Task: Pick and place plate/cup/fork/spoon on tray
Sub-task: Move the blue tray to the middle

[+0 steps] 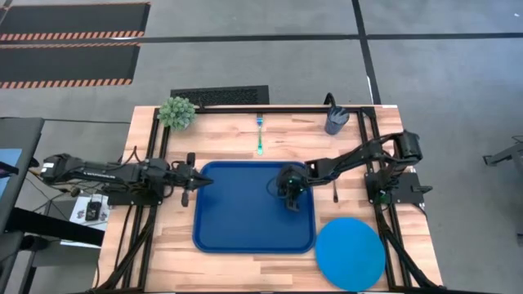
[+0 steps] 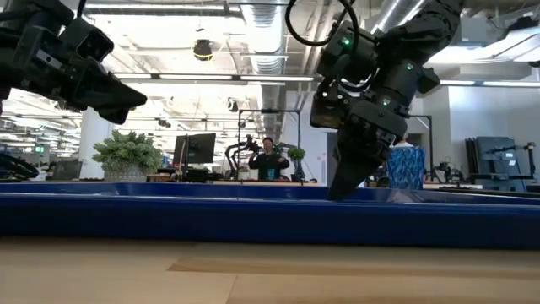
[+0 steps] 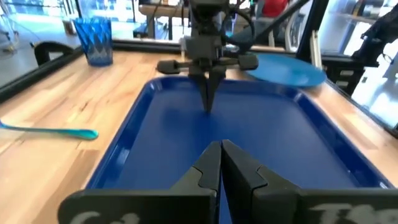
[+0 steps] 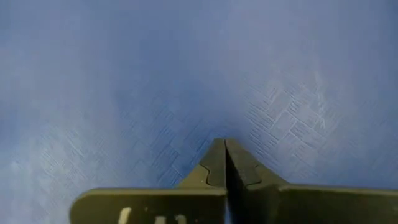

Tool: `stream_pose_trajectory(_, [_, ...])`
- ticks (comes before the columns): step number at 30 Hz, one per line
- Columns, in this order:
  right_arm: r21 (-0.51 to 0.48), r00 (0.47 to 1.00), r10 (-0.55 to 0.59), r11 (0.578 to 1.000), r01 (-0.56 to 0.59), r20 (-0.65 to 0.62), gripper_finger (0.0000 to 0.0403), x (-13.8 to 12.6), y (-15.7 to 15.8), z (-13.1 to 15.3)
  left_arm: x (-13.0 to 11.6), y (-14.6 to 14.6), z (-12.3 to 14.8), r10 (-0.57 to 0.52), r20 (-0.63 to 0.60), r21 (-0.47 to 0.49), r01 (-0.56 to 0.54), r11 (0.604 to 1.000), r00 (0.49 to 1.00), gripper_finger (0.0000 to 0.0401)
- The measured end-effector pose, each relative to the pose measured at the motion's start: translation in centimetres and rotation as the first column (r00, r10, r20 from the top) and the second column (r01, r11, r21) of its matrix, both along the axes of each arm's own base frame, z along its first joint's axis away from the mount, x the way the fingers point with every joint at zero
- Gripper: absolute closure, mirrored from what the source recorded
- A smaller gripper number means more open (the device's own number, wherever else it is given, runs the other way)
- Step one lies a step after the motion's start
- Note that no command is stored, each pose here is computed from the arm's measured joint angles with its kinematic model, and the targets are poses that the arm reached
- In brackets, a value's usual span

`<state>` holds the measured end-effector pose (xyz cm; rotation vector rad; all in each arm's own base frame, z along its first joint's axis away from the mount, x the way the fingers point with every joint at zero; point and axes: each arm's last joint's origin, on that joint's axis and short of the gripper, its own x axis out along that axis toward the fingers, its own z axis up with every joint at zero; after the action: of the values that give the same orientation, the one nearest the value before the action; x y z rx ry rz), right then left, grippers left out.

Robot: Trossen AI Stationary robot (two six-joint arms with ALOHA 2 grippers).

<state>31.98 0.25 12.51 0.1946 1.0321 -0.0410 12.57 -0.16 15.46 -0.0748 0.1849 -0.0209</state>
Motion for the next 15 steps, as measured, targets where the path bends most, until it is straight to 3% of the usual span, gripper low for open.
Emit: stream_pose_trajectory(15, [-0.010,0.996,-0.078,0.997,0.078,-0.043,0.0395,-0.35,-0.83,-0.17,0.89,0.02,0.02,0.009,0.007,-0.002,-0.009,1.000,1.000,0.0401])
